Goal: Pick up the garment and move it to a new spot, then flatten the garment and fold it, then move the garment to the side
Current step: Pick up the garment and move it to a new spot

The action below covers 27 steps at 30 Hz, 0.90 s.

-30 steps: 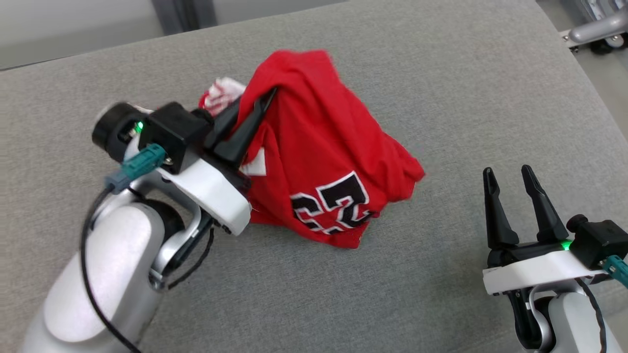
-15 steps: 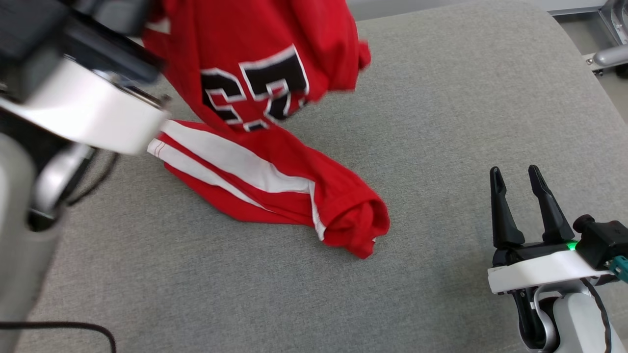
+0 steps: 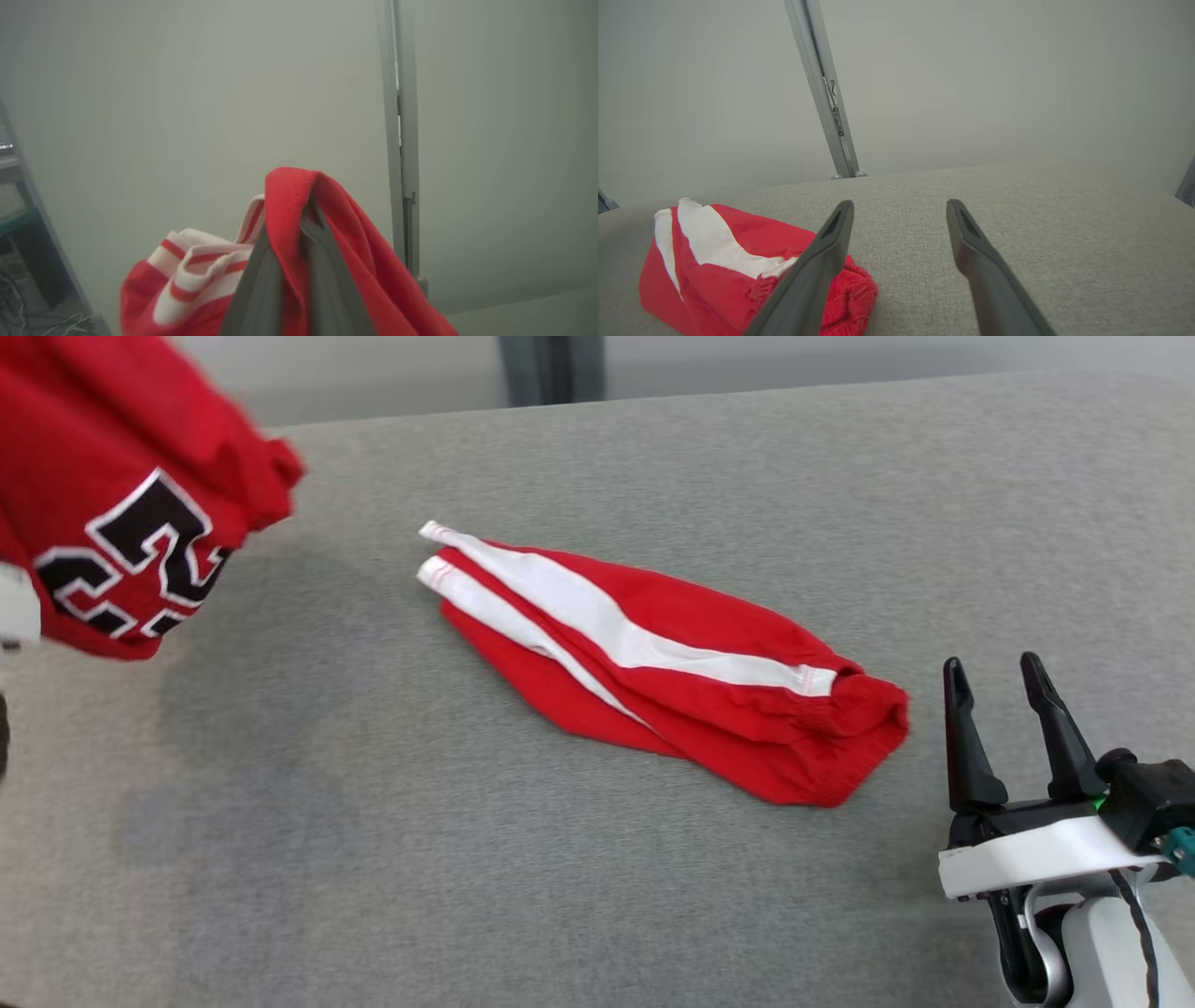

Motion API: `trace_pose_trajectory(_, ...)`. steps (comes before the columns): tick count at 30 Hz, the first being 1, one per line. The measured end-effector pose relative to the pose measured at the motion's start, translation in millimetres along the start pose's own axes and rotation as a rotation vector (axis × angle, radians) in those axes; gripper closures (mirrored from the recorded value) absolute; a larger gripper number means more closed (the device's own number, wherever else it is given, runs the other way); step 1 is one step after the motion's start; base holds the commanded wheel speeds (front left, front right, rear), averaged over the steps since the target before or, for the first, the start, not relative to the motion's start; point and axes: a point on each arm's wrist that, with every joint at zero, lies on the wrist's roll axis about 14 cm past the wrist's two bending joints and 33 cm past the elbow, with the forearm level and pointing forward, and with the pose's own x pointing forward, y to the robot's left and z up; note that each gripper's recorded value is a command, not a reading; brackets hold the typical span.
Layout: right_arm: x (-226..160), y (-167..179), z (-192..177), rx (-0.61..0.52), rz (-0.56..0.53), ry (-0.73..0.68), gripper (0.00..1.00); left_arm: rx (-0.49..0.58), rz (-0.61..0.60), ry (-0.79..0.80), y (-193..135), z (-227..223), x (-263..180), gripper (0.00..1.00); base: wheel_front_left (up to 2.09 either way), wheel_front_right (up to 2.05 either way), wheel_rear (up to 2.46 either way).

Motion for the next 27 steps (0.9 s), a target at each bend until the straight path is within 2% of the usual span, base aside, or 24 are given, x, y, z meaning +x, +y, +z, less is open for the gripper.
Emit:
trace_pose_trajectory(1, 6, 10, -4, -0.004, 0.031, 0.008, 0.00, -0.028, 0.088, 0.076, 24, -30, -20, 1.00, 0.00, 0.00, 0.00)
trace_pose_trajectory(5, 18, 31, -6, -0.017, 0.092, 0.017, 0.00, -0.054, 0.264, 0.168, 70, -70, -59, 1.00, 0.00, 0.00, 0.00)
trace_pose_trajectory(10, 30, 59, -8, -0.018, 0.173, 0.027, 0.00, -0.084, 0.403, 0.295, 109, -120, -101, 1.00, 0.00, 0.00, 0.00)
trace_pose_trajectory(21, 35, 66, -18, -0.018, 0.198, 0.064, 0.00, -0.094, 0.577, 0.434, 162, -191, -138, 1.00, 0.00, 0.00, 0.00)
trace_pose_trajectory(27, 33, 53, -23, -0.024, 0.166, 0.080, 0.00, -0.169, 0.630, 0.582, 159, -241, -164, 1.00, 0.00, 0.00, 0.00)
